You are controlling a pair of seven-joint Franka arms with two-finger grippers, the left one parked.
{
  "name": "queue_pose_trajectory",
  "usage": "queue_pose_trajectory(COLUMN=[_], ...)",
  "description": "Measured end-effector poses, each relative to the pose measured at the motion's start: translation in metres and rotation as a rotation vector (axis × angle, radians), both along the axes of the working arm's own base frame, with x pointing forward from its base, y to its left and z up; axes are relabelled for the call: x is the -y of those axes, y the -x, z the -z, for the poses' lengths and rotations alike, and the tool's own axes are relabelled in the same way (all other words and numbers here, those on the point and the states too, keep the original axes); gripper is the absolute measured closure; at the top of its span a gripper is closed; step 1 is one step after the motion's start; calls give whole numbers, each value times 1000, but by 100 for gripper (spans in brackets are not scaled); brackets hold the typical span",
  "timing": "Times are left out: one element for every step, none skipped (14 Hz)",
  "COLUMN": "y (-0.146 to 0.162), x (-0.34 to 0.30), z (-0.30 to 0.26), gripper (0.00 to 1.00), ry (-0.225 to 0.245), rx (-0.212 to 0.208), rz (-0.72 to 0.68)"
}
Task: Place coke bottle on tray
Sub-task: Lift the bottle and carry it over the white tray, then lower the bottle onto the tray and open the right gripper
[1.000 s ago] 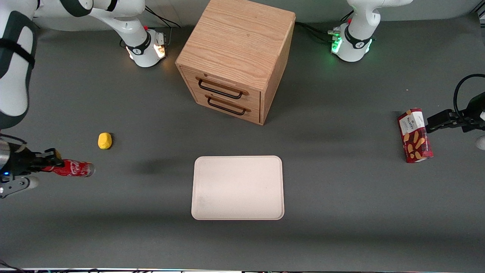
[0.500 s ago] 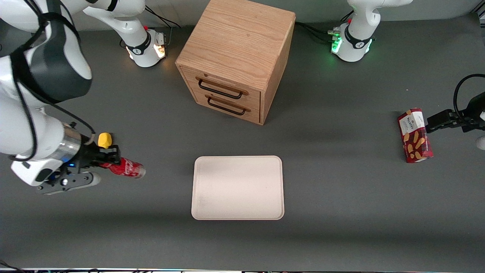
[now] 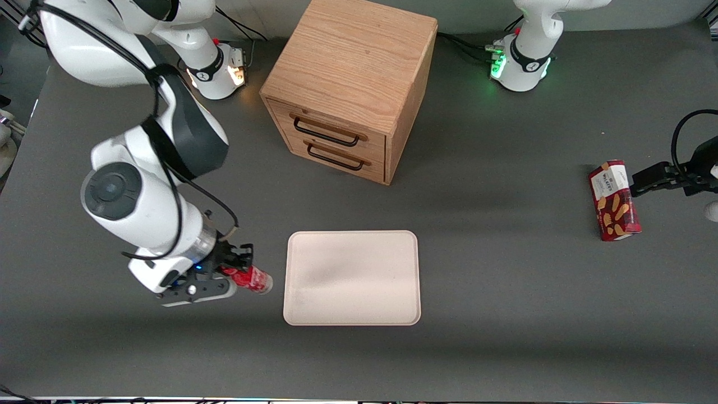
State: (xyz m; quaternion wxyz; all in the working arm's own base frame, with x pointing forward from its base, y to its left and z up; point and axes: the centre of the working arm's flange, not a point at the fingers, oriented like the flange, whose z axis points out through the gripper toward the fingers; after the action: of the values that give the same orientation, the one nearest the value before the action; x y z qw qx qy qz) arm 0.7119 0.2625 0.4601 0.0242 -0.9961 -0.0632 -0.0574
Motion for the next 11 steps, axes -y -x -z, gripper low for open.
queue_pose_trajectory(y=[-4,-7,-10,-12,-13,-12,-11,-9,-9,-8,-8], x=[-4,-7,-11,-18,-27,-36,-45,-51,-54,-54,-54], z=[12,25,39,54,69,84,98,111,121,127,131], gripper=[63,63,63,63,63,63,63,63,63,63,63], ry=[-12,-22,-33,-45,-53,-45,-23,-5,4,8,10], rx=[4,6,7,8,8,10,14,13,7,2,-2], rz=[-1,-4,-9,-12,-12,-18,-27,-29,-30,-30,-30])
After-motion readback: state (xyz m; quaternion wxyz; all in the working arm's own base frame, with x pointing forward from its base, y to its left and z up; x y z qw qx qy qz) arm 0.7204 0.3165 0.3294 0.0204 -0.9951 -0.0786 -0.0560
